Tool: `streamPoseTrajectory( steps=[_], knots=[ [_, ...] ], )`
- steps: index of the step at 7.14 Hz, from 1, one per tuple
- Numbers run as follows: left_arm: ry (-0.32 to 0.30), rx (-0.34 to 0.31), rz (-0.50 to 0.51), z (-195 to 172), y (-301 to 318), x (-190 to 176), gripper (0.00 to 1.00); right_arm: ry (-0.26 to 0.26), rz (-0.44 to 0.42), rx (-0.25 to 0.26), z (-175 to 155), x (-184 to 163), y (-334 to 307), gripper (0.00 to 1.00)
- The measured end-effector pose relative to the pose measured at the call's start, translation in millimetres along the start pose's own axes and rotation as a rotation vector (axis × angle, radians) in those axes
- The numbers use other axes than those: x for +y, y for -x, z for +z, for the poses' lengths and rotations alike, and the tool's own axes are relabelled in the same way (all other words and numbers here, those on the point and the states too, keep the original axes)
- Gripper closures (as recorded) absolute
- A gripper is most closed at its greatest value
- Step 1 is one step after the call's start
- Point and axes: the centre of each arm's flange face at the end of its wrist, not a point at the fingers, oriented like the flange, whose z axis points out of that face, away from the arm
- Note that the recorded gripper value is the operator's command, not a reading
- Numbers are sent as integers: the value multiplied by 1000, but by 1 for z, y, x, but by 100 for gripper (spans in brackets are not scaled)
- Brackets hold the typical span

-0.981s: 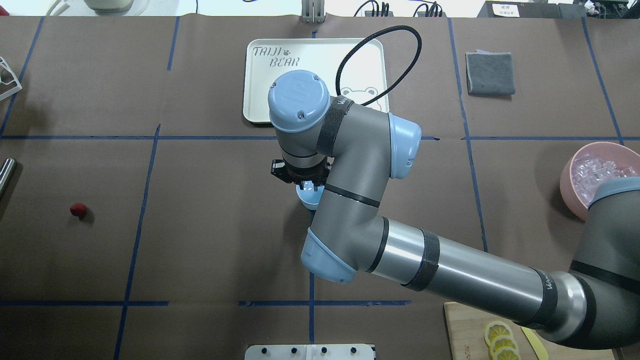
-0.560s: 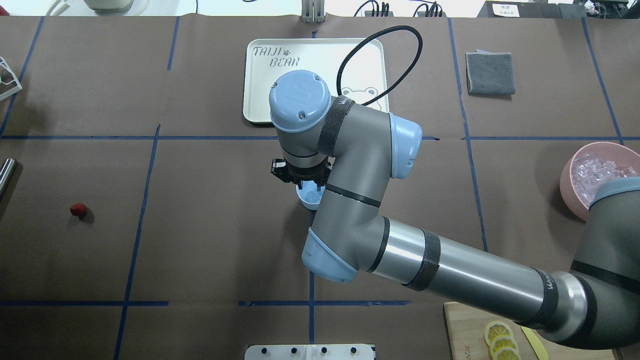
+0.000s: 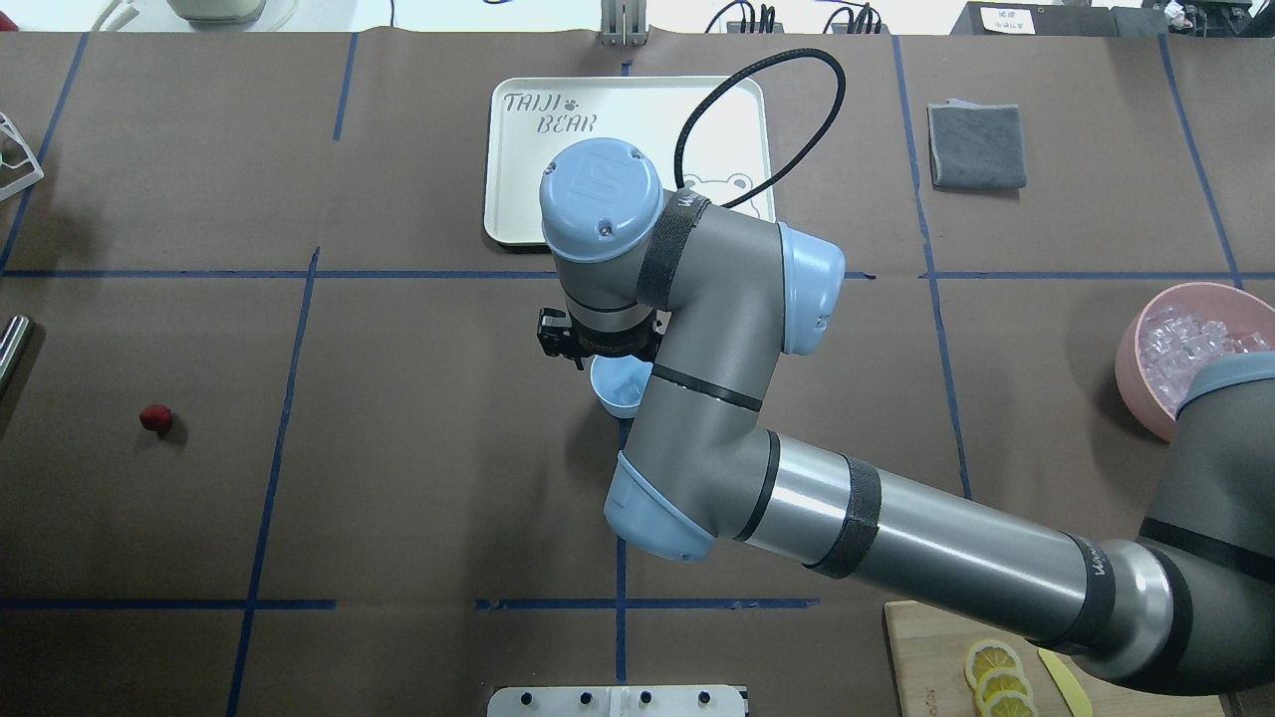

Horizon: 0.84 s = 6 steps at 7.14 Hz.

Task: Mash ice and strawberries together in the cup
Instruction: 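Move the right gripper back to the pink bowl of ice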

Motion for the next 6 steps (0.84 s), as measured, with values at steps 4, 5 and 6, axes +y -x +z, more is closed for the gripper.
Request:
streamPoseTrajectory(
  steps=[4, 5, 6],
  knots=[
    [-11, 0, 6, -5, -5, 0, 0, -87, -121, -65, -84, -3, -172, 1],
    [-16, -1, 9, -8, -8, 1, 0, -63, -126, -68, -92, -15, -212, 1],
    [-19, -1, 10, -10, -10, 2, 0, -41, -130, -64, -97, -27, -256, 1]
  ],
)
